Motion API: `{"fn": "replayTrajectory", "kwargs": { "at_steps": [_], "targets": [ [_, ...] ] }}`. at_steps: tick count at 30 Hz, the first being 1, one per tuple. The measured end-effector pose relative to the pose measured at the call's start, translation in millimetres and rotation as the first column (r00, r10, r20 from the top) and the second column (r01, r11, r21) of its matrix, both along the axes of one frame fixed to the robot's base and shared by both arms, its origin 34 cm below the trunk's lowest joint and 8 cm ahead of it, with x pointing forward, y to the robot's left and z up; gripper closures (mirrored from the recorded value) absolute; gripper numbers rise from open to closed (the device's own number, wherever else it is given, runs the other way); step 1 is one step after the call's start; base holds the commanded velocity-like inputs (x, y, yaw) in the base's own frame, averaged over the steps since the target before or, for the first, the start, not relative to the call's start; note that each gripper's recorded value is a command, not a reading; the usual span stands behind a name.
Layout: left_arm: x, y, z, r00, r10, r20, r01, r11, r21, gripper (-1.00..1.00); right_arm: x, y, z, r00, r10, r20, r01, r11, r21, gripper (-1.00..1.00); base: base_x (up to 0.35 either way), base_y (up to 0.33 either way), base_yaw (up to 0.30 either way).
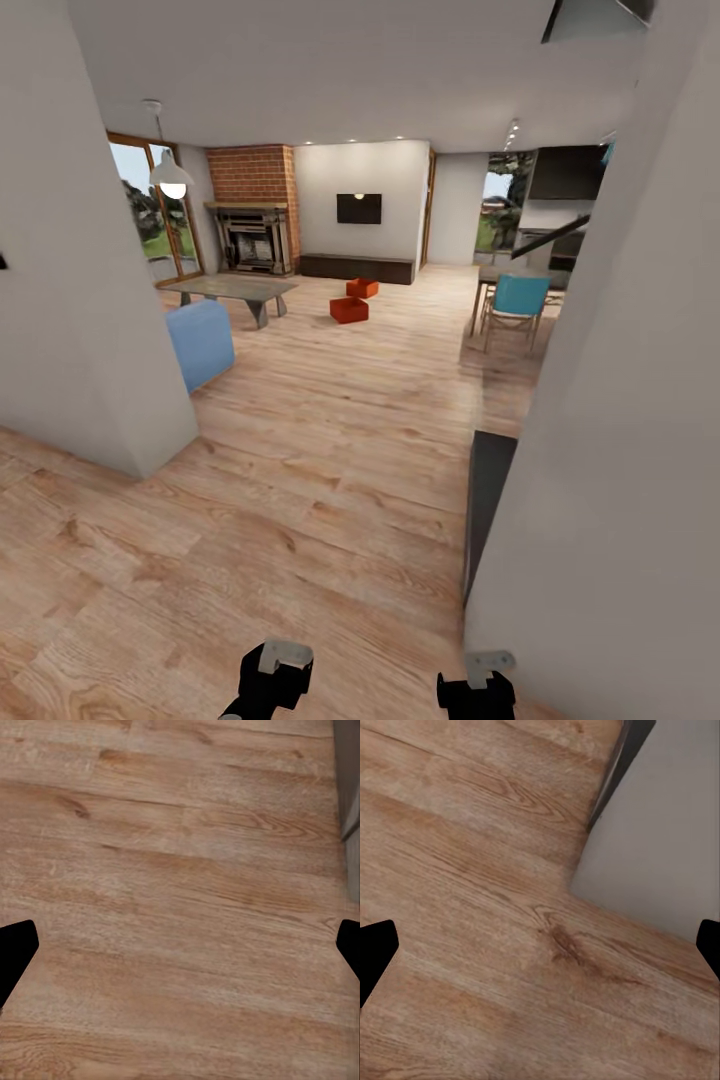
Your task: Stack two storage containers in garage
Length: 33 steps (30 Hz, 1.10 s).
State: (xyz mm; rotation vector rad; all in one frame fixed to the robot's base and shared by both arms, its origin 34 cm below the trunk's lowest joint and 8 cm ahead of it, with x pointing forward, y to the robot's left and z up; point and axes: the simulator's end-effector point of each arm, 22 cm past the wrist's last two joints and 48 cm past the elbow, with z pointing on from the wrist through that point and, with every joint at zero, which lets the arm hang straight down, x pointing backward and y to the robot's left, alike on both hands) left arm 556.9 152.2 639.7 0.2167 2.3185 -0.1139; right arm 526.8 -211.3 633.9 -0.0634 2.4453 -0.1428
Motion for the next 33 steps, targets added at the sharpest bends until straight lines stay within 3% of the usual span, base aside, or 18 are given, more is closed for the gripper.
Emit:
{"fn": "replayTrajectory", "kwargs": {
  "at_steps": [21,24,27,33],
  "targets": [
    [-3.6,-0.6,-3.0,1.000,-0.009,-0.012,0.009,1.000,0.006,-1.00,2.2,-3.8,1.8,1.000,-0.001,0.008,0.001,1.000,-0.004,-1.00,0.255,0.002,0.000],
    [-25.3,4.8,-23.6,0.995,0.002,-0.100,0.001,1.000,0.024,-1.00,1.3,-3.8,1.0,1.000,-0.004,0.005,0.004,1.000,-0.002,-1.00,0.331,0.000,0.000],
    [-32.6,15.9,-36.6,0.977,0.060,-0.205,-0.053,0.998,0.039,-1.00,0.1,-1.2,-0.1,1.000,-0.003,-0.003,0.003,1.000,0.002,-1.00,0.290,0.000,0.000],
    [-36.1,24.7,-41.4,0.965,0.090,-0.245,-0.080,0.996,0.049,-1.00,-0.5,-0.3,-0.8,1.000,-0.002,-0.008,0.002,1.000,0.003,-1.00,0.242,0.000,0.000]
  ]
}}
